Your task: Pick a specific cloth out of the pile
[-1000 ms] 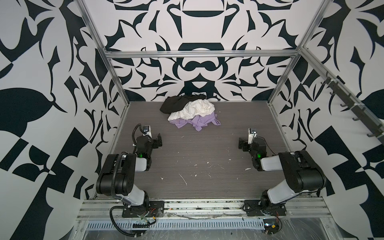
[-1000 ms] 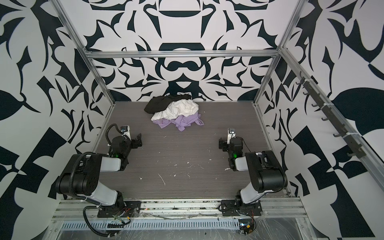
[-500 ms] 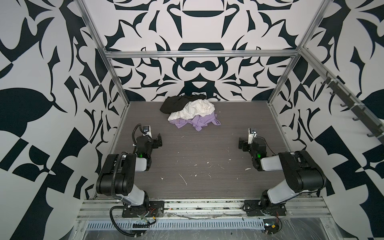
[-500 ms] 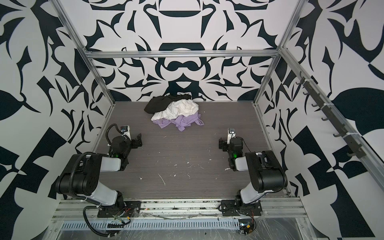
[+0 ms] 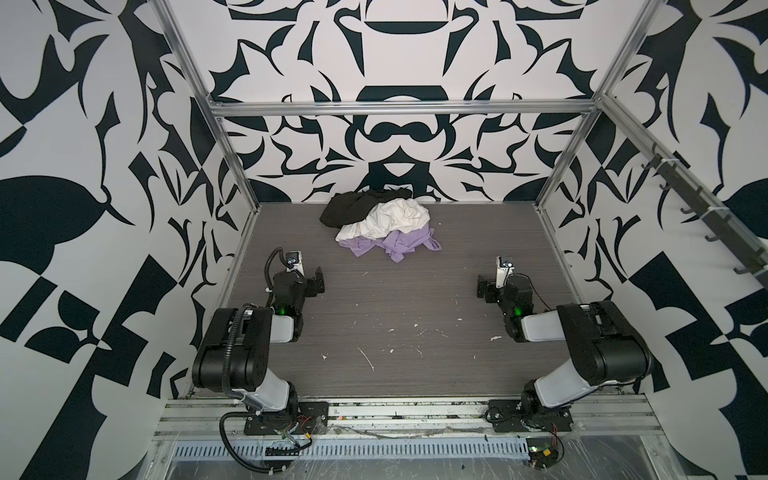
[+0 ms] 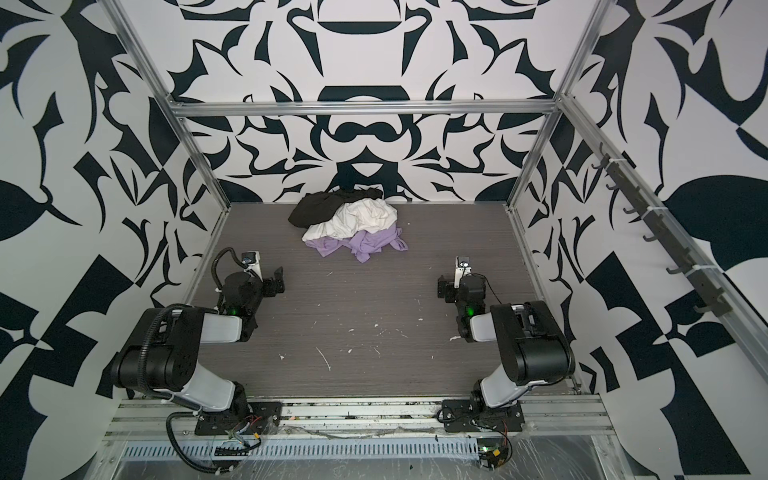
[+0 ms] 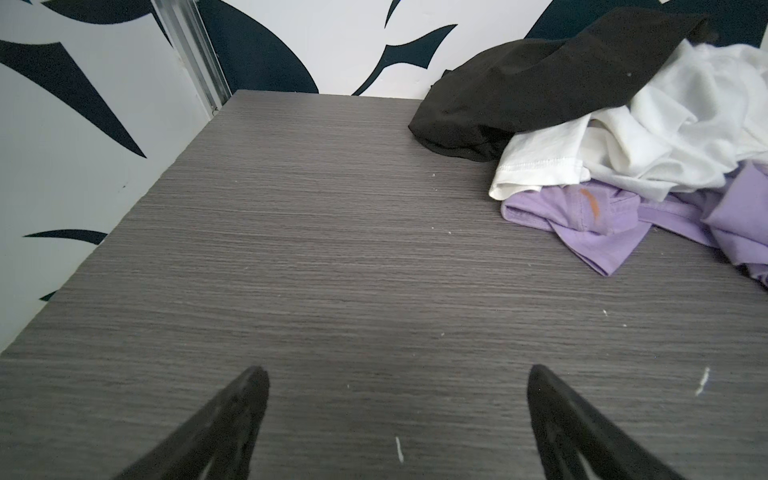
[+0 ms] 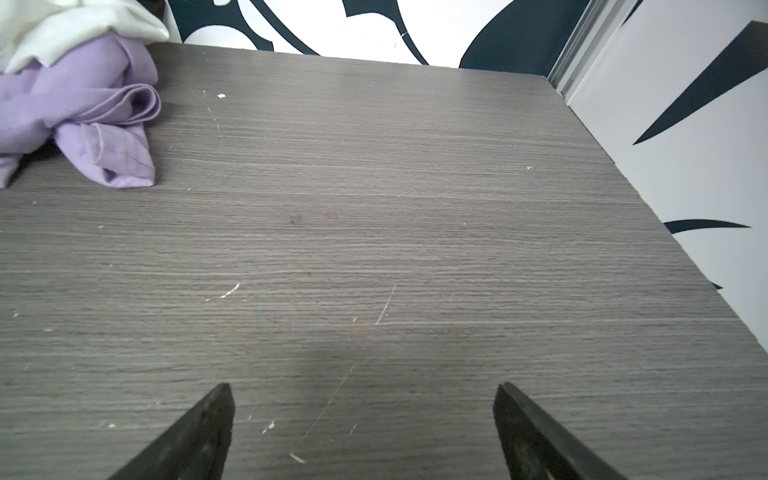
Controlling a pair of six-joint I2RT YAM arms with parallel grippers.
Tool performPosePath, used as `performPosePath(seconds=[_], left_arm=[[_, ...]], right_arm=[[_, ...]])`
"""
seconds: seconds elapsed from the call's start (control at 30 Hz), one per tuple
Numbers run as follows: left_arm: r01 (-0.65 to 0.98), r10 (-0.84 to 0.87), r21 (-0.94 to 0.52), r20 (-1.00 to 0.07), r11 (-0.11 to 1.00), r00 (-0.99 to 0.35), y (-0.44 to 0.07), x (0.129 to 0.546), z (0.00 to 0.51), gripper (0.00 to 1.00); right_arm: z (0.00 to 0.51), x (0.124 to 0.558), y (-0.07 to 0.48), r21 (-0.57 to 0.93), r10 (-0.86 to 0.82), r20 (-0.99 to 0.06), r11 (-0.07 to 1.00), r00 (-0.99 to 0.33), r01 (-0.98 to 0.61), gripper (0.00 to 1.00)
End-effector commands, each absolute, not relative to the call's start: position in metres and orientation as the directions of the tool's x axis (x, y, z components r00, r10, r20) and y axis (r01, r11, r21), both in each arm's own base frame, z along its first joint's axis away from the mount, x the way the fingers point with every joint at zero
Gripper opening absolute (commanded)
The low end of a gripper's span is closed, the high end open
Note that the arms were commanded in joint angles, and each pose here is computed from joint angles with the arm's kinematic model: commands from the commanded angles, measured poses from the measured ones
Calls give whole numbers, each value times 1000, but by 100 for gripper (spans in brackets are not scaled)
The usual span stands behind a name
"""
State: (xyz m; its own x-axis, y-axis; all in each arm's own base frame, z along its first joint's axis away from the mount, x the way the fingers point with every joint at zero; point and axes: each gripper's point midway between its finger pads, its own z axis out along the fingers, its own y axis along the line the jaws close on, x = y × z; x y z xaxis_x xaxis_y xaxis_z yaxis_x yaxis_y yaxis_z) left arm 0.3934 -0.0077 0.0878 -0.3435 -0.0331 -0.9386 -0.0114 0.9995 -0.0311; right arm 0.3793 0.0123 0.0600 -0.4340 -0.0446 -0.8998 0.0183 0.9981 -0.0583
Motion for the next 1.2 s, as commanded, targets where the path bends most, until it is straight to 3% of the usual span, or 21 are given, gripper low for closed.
performPosePath(seconds=[0.0,0.33,0.67,0.73,0.93,1.17], left_arm=[[-8,-26,-24,-942,1000,-336,-8,393,88,99],[-5,1,3,-944,1000,-331,-13,393,90,99],[100,179,154,-925,983,-335,-55,394,136,99],[103,130,102,-940,989,-315,-61,395,151,99],[185,-76,-131,-958,974,-278,-88,400,187,99],[161,-240,-349,-851,923,-467,-108,412,185,99]], right_arm=[[80,387,6,-56,-30,-927,997,-373,59,99],[81,386,2,-53,-16,-931,995,-366,89,99],[127,386,21,-161,-126,-921,985,-369,65,99],[140,388,31,-179,-149,-929,982,-339,58,100],[167,397,66,-15,-11,-948,1000,-319,8,99],[173,404,109,208,185,-920,978,-346,-32,99]])
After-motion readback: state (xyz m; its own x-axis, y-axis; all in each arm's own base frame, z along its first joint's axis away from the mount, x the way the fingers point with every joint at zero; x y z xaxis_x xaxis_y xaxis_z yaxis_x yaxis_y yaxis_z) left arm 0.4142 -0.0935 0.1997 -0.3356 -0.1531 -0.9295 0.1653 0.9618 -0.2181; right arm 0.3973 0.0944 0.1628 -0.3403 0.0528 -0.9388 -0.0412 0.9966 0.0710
